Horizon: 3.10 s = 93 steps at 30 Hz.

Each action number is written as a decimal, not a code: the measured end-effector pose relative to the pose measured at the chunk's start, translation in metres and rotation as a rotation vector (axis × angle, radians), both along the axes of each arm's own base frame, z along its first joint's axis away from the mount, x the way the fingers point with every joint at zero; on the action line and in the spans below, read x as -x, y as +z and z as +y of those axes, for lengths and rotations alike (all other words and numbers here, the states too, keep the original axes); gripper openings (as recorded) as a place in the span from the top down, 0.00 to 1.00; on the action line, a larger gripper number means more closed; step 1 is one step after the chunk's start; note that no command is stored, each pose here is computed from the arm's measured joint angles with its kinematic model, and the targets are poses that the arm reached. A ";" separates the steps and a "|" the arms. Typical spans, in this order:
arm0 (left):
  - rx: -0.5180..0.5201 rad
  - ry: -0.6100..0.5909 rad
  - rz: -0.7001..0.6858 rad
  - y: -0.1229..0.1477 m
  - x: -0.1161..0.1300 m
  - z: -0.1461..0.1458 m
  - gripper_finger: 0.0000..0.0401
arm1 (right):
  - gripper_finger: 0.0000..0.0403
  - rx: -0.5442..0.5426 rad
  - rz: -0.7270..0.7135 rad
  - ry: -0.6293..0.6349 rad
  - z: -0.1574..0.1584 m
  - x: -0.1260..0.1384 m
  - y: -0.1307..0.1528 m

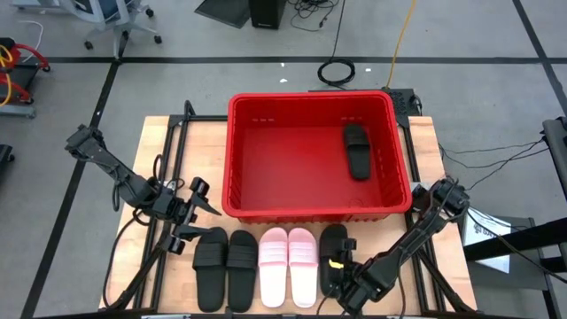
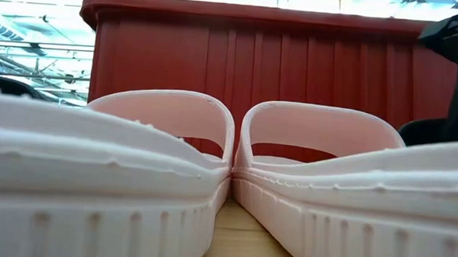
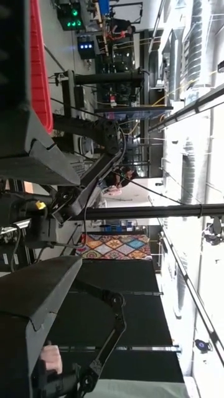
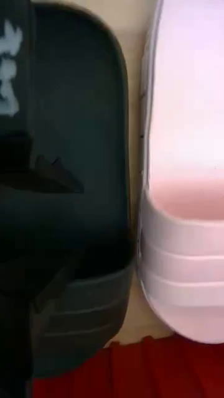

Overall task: Pick and place slides into bin
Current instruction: Put the black slide into the red bin

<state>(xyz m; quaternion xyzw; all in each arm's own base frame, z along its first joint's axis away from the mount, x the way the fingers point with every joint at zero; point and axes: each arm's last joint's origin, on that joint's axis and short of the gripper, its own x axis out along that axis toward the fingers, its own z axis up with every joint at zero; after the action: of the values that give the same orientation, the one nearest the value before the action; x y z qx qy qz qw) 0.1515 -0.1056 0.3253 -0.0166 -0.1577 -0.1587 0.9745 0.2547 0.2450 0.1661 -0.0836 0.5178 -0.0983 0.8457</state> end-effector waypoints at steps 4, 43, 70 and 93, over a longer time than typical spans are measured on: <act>0.001 -0.001 0.007 -0.001 0.000 0.000 0.50 | 0.67 -0.098 -0.074 0.070 0.008 -0.004 0.013; 0.012 -0.016 0.069 -0.006 -0.001 -0.001 0.50 | 0.62 0.121 -0.001 -0.061 -0.042 0.015 -0.012; 0.010 -0.015 0.071 -0.006 -0.002 -0.001 0.50 | 0.97 0.089 -0.022 -0.115 -0.049 0.012 -0.020; 0.004 -0.014 0.079 -0.007 -0.002 -0.001 0.50 | 0.99 -0.200 0.027 -0.085 -0.039 0.017 0.004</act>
<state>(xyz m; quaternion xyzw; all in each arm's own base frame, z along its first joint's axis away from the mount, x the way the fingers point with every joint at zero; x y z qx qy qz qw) 0.1533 -0.1069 0.3182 -0.0260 -0.1194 -0.1646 0.9788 0.2373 0.2057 0.1697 0.0218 0.5395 -0.0810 0.8378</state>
